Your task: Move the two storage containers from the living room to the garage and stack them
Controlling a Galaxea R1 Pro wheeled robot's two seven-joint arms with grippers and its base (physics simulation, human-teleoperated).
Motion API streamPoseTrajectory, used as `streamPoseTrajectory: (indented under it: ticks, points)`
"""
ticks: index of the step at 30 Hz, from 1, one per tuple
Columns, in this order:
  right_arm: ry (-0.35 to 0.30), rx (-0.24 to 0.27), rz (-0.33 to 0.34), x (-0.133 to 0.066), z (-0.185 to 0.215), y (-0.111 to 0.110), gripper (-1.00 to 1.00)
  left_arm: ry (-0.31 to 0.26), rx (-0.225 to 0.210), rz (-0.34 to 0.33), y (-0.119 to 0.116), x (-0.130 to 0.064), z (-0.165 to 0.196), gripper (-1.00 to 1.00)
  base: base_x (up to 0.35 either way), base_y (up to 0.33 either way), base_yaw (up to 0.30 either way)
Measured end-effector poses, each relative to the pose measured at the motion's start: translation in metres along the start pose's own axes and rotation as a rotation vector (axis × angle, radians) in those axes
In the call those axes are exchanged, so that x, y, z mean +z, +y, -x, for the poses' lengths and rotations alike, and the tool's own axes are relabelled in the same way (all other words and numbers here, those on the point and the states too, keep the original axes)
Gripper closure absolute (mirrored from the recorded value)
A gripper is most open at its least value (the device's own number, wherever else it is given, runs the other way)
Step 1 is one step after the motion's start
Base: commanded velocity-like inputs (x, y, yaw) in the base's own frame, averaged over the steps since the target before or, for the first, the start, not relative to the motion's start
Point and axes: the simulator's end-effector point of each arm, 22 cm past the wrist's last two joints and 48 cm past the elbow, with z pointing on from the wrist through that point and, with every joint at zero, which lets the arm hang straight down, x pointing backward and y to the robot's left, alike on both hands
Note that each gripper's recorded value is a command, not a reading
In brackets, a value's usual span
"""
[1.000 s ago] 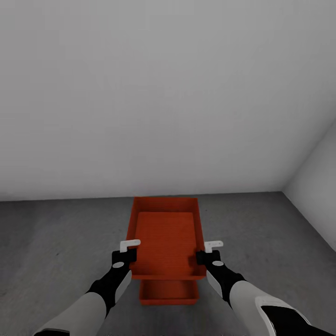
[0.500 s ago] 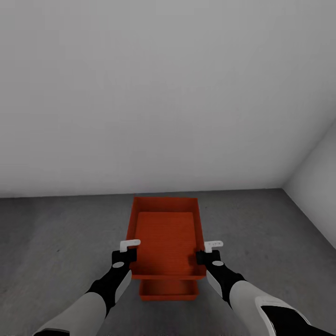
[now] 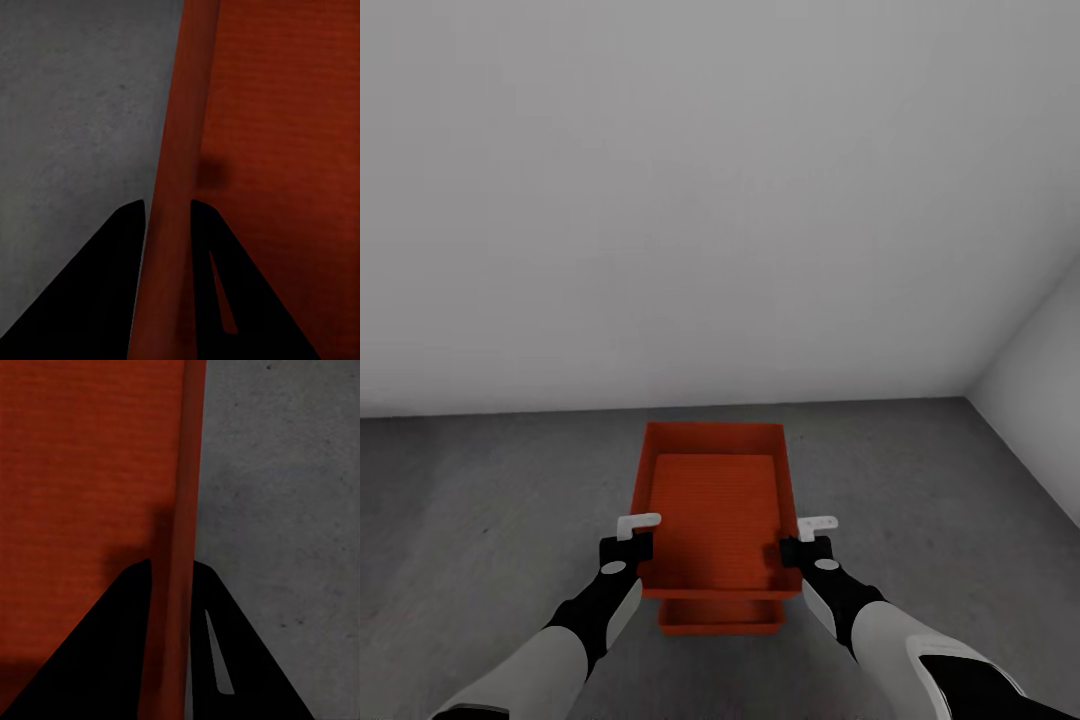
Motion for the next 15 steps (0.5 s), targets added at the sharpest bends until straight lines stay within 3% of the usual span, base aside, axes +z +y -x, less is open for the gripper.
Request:
streamPoseTrajectory:
  ticks: [15]
  points:
    - [0.024,-0.001,0.002,0.006,-0.013,0.001,1.00,0.024,0.003,0.001,0.000,0.005,-0.014,1.00,0.000,0.000,0.000]
